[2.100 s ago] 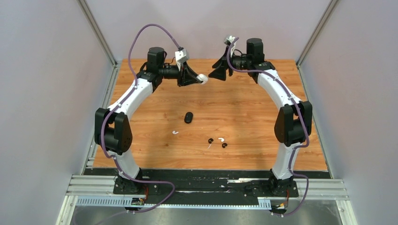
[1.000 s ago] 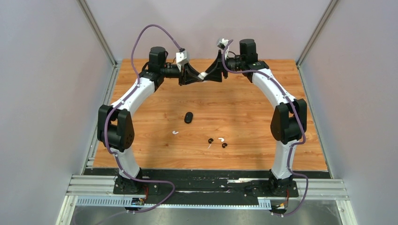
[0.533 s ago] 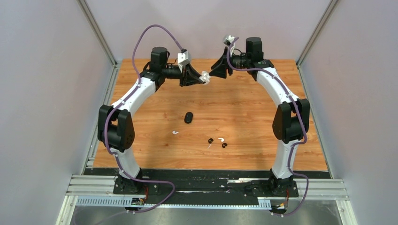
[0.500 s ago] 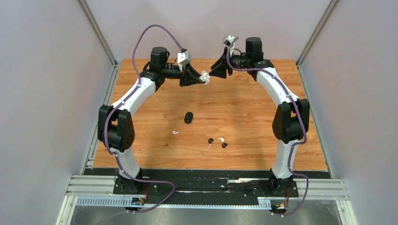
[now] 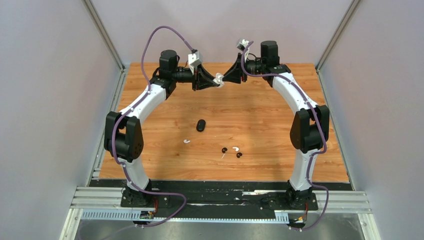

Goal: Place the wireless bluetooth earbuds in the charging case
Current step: Adjust the charging case.

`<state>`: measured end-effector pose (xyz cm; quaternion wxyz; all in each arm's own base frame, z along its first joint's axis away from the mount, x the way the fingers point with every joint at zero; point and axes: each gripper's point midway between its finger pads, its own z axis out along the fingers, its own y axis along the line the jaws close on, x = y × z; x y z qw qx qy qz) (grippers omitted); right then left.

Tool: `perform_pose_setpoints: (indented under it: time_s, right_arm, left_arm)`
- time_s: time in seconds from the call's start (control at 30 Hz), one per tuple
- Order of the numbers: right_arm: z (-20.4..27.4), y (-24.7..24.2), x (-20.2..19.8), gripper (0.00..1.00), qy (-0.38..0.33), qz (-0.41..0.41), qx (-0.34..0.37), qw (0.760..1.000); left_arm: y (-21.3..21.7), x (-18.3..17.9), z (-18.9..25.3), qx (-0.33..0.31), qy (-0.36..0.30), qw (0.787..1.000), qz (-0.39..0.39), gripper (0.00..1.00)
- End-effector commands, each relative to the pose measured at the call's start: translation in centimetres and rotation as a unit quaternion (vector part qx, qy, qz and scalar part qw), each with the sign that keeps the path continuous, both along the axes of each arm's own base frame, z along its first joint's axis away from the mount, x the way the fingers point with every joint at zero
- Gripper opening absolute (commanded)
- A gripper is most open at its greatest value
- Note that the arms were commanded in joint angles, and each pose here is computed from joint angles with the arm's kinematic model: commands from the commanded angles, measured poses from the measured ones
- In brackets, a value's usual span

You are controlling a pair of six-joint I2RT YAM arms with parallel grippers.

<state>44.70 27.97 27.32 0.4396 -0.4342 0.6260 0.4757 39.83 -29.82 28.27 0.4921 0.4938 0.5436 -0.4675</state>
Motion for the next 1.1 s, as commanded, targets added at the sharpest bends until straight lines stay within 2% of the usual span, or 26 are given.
perform_pose_setpoints:
  time_s: [0.0, 0.07, 0.17, 0.23, 0.3, 0.33, 0.37, 0.4, 0.43, 0.47, 0.67, 0.83, 0.97, 1.07]
  right_arm:
    - [2.5, 0.5, -1.1, 0.25, -0.042, 0.026, 0.015, 0.999]
    - [2.8, 0.6, -1.5, 0.19, -0.046, 0.038, 0.02, 0.998]
    - [3.1, 1.1, -2.1, 0.0, -0.054, 0.048, 0.021, 0.997]
    - [3.2, 1.3, -2.3, 0.0, -0.066, 0.045, 0.017, 0.997]
    - [3.3, 1.3, -1.7, 0.0, -0.087, 0.021, 0.004, 0.996]
    - [3.3, 1.2, -1.4, 0.0, -0.104, 0.005, -0.007, 0.995]
    - [3.2, 1.0, -1.2, 0.0, -0.128, -0.005, -0.021, 0.992]
    - [3.2, 0.7, -1.0, 0.0, -0.16, -0.011, -0.034, 0.986]
    - [3.1, 0.4, -0.9, 0.0, -0.182, -0.018, -0.044, 0.982]
    - [2.9, 0.0, -0.8, 0.0, -0.201, -0.023, -0.055, 0.978]
    - [0.8, -1.6, -0.8, 0.0, -0.256, -0.04, -0.114, 0.959]
    - [-1.5, -2.0, -1.7, 0.0, -0.267, -0.022, -0.16, 0.95]
    - [-2.7, -1.5, -2.5, 0.0, -0.258, -0.004, -0.188, 0.948]
    - [-2.9, -1.1, -2.6, 0.0, -0.249, 0.0, -0.2, 0.947]
  left_arm:
    - [-0.4, -0.5, 1.7, -0.017, -0.029, 0.999, -0.019, 0.0]
    - [-0.4, -0.5, 1.6, -0.016, -0.028, 0.999, -0.017, 0.0]
    - [-0.4, -0.2, 1.3, -0.013, -0.025, 1.0, -0.008, 0.0]
    - [-0.4, 0.2, 0.9, -0.006, -0.024, 1.0, 0.008, 0.0]
    - [-0.3, 0.8, 0.3, 0.003, -0.015, 0.999, 0.032, 0.1]
    - [-0.1, 1.6, 0.2, 0.01, -0.012, 0.998, 0.059, 0.23]
    - [0.1, 1.6, -0.3, 0.02, 0.005, 0.997, 0.069, 0.27]
    - [0.4, 2.1, -0.1, 0.028, -0.005, 0.996, 0.084, 0.33]
    - [0.8, 1.9, -0.9, 0.047, 0.019, 0.994, 0.095, 0.37]
    - [1.1, 1.9, -0.7, 0.054, 0.012, 0.994, 0.099, 0.43]
    - [2.8, 0.7, -0.1, 0.07, 0.082, 0.987, 0.123, 0.63]
    - [3.4, 0.5, 2.3, 0.047, 0.14, 0.982, 0.116, 0.65]
    - [2.6, 0.5, 3.1, 0.028, 0.176, 0.98, 0.086, 0.58]
    - [2.3, 0.4, 2.3, 0.043, 0.223, 0.971, 0.068, 0.58]
